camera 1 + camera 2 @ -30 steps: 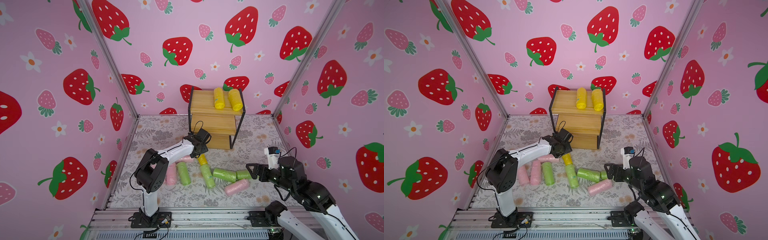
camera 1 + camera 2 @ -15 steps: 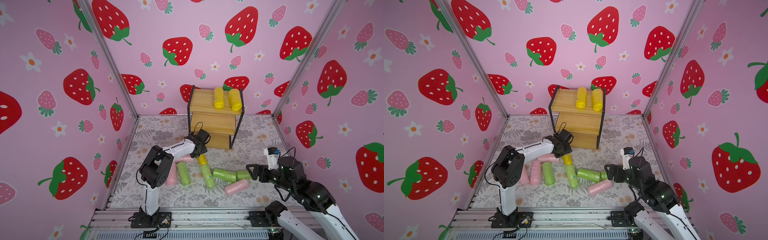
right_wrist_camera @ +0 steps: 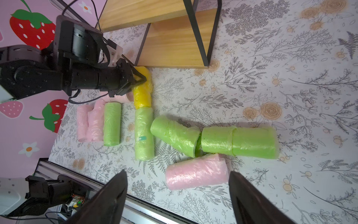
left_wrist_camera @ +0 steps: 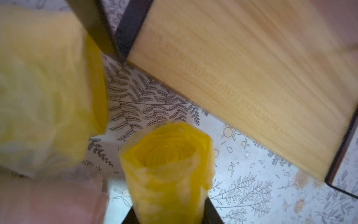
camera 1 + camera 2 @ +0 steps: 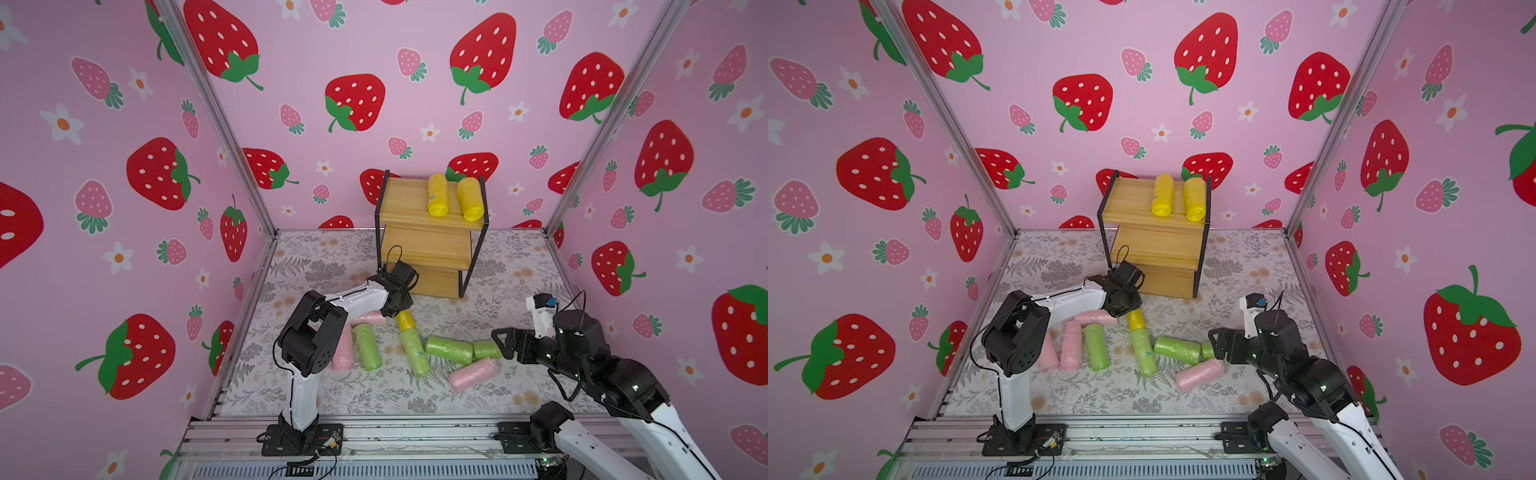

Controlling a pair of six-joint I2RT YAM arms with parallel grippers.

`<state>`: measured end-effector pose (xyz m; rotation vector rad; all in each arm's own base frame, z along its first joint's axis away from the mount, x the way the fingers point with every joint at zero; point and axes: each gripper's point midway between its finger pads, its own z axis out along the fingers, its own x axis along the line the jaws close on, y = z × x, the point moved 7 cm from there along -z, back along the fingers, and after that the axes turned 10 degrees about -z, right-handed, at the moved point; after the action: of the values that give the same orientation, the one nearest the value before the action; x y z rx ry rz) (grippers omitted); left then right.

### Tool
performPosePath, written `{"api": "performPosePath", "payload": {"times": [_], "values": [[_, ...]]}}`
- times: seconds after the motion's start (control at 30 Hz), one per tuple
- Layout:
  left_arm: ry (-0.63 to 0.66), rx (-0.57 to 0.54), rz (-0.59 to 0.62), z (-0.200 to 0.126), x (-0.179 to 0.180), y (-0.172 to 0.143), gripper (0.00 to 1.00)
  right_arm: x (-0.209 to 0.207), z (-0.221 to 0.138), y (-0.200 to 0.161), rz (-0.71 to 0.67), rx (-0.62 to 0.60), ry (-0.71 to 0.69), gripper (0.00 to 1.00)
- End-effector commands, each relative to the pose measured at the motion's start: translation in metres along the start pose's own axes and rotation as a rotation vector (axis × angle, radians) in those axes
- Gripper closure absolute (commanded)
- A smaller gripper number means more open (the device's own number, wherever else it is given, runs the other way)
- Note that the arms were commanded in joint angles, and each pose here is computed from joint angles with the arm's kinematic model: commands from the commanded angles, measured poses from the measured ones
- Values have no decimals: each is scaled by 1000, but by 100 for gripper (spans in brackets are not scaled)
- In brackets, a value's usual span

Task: Sort the rolls of trash bags by color and place them on the shelf
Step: Pick up the roll of trash bags from the center of the board.

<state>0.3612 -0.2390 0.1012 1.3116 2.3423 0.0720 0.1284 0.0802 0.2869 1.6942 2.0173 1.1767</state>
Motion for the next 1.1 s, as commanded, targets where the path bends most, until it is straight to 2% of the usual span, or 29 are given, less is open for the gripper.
{"api": "performPosePath", "payload": {"times": [0.0, 0.07, 0.1, 0.3, 0.4, 0.5, 0.57, 0.67, 0.8, 0.93, 1.07], "values": [[-5, 48, -33, 4, 12, -6, 87, -2, -8, 3, 15, -5, -29, 12], [-32, 75, -57, 0, 14, -12, 98, -2, -10, 5, 20, -23, -30, 12], [-50, 83, -70, -4, 16, -16, 100, -1, -10, 6, 21, -33, -25, 12], [-178, 45, -115, -50, 24, -23, 100, 7, -21, 20, 9, -84, 20, 6], [-253, 33, -117, -80, 23, -20, 100, 11, -26, 25, -1, -49, 26, 4], [-336, 7, -118, -110, 24, -19, 100, 17, -26, 24, 49, 35, 52, 3], [-417, -16, -124, -132, 23, -19, 100, 26, -21, 22, 111, 73, 137, 3], [-562, -43, -150, -163, 26, -22, 100, 48, -13, 24, 224, 105, 345, 1], [-731, -59, -250, -195, 39, -33, 100, 76, -1, 32, 316, 46, 531, 0], [-839, -89, -337, -218, 56, -45, 100, 120, 9, 37, 230, 30, 585, 0], [-914, -110, -407, -237, 74, -56, 100, 177, 35, 30, 58, 120, 586, 1]]}}
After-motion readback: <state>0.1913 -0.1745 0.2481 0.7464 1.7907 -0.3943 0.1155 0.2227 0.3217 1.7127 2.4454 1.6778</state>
